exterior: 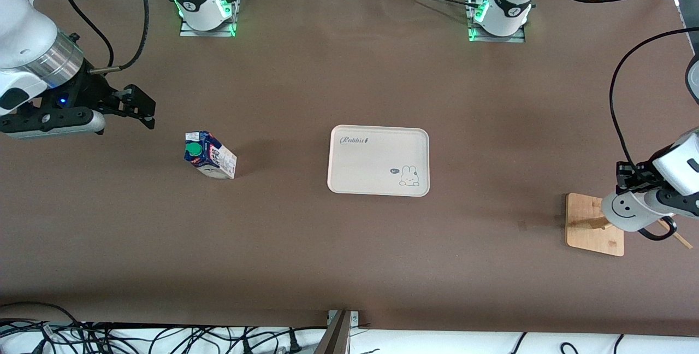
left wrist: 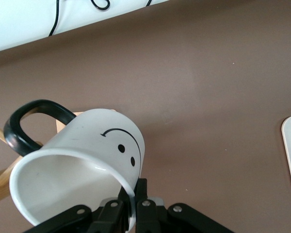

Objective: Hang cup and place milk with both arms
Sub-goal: 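Hook the mug handle onto a stand peg with the left gripper, then open the left gripper and draw it back from the mug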

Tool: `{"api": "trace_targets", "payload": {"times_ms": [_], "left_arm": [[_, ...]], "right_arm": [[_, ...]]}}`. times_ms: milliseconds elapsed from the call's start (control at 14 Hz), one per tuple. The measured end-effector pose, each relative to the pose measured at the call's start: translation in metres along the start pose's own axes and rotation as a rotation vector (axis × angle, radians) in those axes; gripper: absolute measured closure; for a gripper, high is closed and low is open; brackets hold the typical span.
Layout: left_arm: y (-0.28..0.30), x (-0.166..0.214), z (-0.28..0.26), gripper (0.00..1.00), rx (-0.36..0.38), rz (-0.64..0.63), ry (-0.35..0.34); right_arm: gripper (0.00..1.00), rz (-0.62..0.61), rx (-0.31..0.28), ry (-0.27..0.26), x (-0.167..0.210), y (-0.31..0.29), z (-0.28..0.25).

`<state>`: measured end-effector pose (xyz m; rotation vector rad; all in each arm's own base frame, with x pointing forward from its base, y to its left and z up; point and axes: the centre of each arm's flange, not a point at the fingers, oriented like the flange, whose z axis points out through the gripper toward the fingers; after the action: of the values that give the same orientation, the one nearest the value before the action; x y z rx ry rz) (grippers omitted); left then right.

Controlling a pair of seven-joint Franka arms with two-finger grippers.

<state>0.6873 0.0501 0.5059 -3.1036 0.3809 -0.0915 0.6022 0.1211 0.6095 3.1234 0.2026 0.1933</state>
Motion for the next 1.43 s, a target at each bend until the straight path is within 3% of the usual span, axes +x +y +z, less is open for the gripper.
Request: {"api": "trace_targets", "payload": {"times_ms": [643, 929, 1286, 1357, 1429], "left_arm": [[-0.021, -0.018, 0.007, 0.93, -0.033, -0.084, -0.083], [-0.04, -0.027, 0.0, 0.6, -0.112, -0.138, -0.059], [-0.016, -0.062, -0.081, 0.09, -0.152, -0.108, -0.081], [-0.012, -0.065, -0.089, 0.01, -0.153, -0.103, -0.079], [-0.01, -0.066, -0.092, 0.0, -0.154, -0.099, -0.077]], "right_arm": [[0.0, 0.003, -0.001, 0.001, 0.0, 0.002, 0.0], [0.0, 0.003, -0.002, 0.001, 0.0, 0.002, -0.001], [0.0, 0.003, -0.002, 0.001, 0.0, 0.002, -0.001], [0.0, 0.003, -0.002, 0.001, 0.0, 0.002, -0.001], [0.0, 0.003, -0.002, 0.001, 0.0, 0.002, -0.001]]}}
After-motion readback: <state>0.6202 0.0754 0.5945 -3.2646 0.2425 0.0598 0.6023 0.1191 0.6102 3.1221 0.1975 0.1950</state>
